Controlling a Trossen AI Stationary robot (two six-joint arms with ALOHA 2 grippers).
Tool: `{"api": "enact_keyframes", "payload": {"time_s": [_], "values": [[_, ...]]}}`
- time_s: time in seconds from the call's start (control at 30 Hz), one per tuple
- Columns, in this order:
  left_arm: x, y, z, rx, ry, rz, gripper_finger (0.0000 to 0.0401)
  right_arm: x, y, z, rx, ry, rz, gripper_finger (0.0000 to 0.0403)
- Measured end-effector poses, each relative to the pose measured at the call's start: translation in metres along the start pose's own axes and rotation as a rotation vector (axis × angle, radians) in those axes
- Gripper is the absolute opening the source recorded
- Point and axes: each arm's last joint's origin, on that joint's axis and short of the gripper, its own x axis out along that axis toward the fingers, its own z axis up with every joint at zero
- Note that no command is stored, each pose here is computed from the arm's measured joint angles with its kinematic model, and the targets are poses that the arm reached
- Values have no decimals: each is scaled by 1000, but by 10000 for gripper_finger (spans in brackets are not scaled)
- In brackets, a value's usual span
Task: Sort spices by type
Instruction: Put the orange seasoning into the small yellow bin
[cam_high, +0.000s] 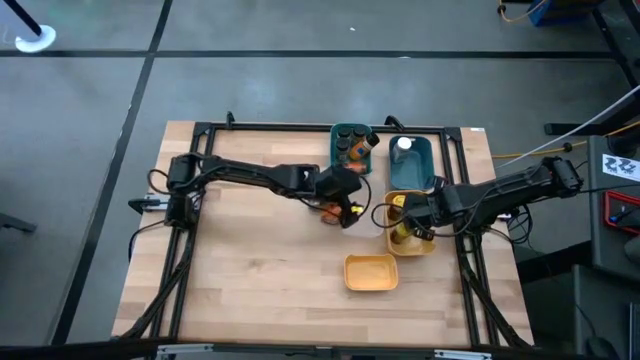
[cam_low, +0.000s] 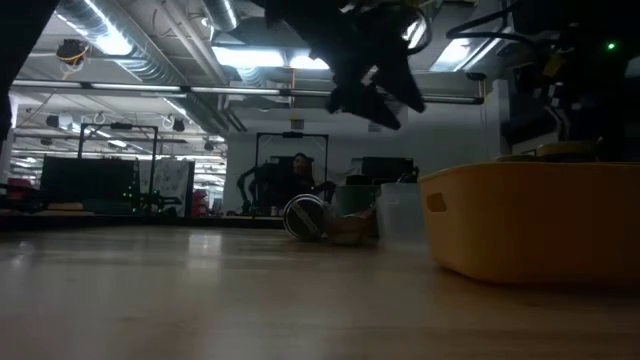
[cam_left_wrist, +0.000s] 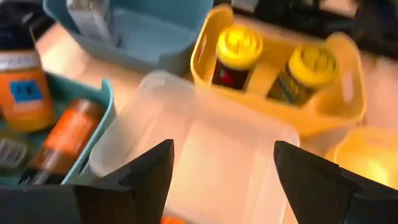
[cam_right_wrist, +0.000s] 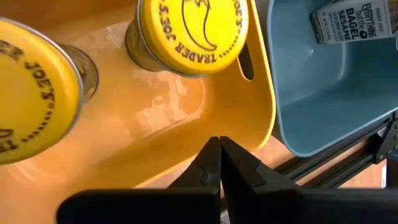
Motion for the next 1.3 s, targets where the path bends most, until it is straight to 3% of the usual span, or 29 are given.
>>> {"api": "enact_keyframes", "payload": {"time_s": [0.33,0.6,0.83,1.3], "values": [[-2,-8,-35,308,311,-12,260,-6,-1,2,3,1,21,5],[13,-23,-64,451,401,-29,260,-6,-1,2,4,0,21,5],[29,-26,-84,504,380,113,260,-6,-1,2,4,-2,23,5],[50,-23,-101,558,405,200,260,-6,-1,3,6,-3,31,5]]}}
